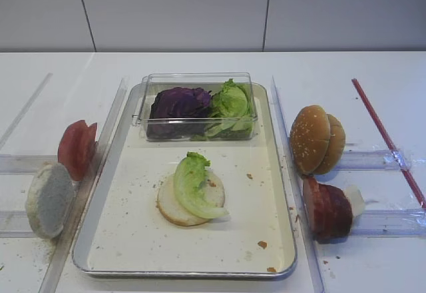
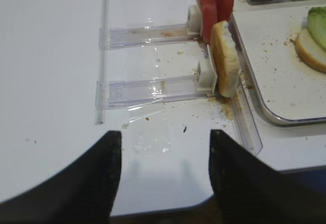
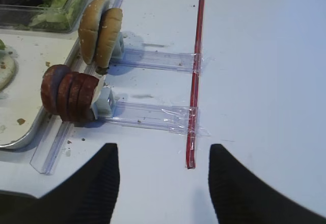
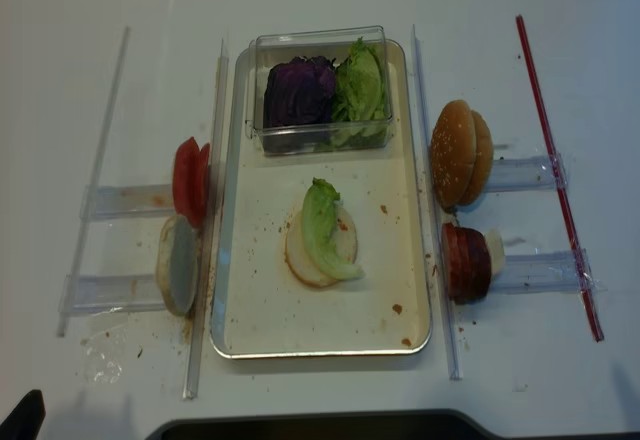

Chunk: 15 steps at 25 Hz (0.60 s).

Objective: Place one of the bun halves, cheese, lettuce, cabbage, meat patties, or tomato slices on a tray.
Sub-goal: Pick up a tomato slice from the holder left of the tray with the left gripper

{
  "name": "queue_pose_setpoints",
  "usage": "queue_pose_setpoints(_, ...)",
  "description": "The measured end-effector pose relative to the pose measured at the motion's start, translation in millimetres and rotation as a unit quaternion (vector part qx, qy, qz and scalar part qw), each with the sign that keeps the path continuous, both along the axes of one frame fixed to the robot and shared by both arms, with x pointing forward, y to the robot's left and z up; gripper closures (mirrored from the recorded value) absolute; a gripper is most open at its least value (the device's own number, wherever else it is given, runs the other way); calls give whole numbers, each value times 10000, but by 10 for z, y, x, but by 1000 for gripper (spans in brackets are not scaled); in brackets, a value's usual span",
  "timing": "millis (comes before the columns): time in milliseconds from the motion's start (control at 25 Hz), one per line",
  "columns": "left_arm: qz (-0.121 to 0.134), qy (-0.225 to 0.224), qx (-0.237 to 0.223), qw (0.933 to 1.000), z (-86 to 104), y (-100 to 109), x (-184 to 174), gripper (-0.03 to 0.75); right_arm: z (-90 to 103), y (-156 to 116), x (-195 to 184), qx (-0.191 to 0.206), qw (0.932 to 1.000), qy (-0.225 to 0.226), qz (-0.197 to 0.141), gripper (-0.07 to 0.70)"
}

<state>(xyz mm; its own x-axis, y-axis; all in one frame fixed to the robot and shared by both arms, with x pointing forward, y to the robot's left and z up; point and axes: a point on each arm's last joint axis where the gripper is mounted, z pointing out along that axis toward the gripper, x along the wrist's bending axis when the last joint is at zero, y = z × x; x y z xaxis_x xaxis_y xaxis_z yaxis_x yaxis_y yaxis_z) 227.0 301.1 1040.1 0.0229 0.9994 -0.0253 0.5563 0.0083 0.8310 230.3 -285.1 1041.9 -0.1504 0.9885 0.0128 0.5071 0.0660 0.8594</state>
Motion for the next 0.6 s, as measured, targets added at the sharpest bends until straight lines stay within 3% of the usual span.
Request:
queue_pose_setpoints(200,-67,32,87,9999,79,0,-40,361,0,-1,0,-7,10000,0,-4,230)
queue_pose_setpoints(400,-75,785,106,9968,178,-5,116,361,0,-1,0,-7,10000,0,-4,231)
queue_pose_setpoints(600,-79,1242,117,9922,411,-12,357,361,0,-1,0,-7,10000,0,-4,231)
